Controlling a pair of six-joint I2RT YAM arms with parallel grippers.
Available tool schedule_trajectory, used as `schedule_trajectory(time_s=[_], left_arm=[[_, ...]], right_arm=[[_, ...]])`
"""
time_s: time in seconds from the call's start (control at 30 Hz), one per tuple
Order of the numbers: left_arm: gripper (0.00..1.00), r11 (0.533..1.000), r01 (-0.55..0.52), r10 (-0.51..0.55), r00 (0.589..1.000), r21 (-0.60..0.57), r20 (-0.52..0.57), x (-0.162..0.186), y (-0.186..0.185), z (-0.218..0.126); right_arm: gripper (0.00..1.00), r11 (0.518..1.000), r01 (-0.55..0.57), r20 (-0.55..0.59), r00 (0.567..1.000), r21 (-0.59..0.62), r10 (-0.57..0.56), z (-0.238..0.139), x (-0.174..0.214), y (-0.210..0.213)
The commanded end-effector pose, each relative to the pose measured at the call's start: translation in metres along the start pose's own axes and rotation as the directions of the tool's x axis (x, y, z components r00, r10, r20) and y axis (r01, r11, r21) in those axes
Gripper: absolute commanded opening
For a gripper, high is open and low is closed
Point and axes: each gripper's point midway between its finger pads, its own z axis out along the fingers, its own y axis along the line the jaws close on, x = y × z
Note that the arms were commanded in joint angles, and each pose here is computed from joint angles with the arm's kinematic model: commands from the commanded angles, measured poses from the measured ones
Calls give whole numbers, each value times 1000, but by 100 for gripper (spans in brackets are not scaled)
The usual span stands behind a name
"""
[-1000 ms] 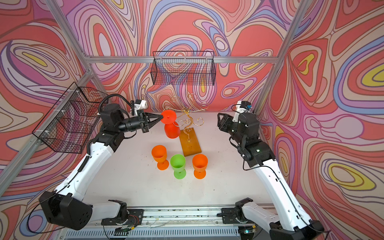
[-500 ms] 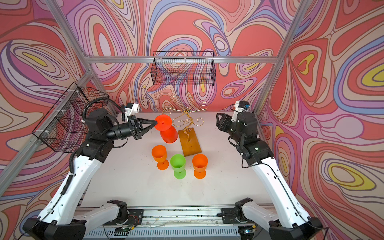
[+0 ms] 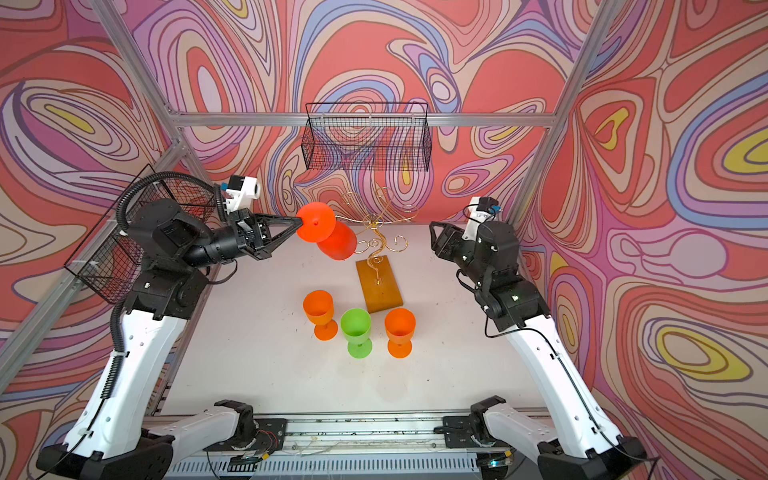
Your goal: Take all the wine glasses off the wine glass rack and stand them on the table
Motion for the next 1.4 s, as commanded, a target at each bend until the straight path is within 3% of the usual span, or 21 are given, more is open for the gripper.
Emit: schedule_trajectory(time_s=[0.0,0.1,0.23,0.37,0.5,0.57,0.83,1.0,1.13,1.37], left_arm=[[0,989,-92,87,995,120,41,-20,-35,3],[0,973,-124,112,991,193,73,-38,-52,8],[0,950,-145,122,988,275,98,-57,-66,15],[0,929,-143,112,988,342,110,-69,-74,18],[0,904,-137,98,988,405,117,-74,-82,20],[0,890,-135,92,989,435,119,-74,-86,19],[0,849,-112,70,992,516,100,-68,-97,19],[0,839,-98,66,995,536,77,-62,-98,23],[0,833,-94,63,995,545,74,-61,-99,24],[0,828,-84,61,996,555,60,-58,-99,28]], right_arm=[[55,989,-20,7,1000,-143,21,-9,-8,29],[55,952,-46,-17,999,-301,43,-17,-10,59],[61,866,-102,-51,995,-489,88,-33,-17,96],[71,782,-169,-93,986,-600,142,-35,-19,115],[73,664,-220,-127,974,-714,186,-34,-24,133],[73,627,-236,-142,970,-742,197,-29,-25,137],[73,586,-222,-136,973,-779,188,-11,-29,142],[72,524,-204,-115,974,-827,197,-16,-37,150],[71,534,-171,-89,980,-828,176,-15,-40,153],[70,507,-124,-58,988,-853,144,-17,-48,162]])
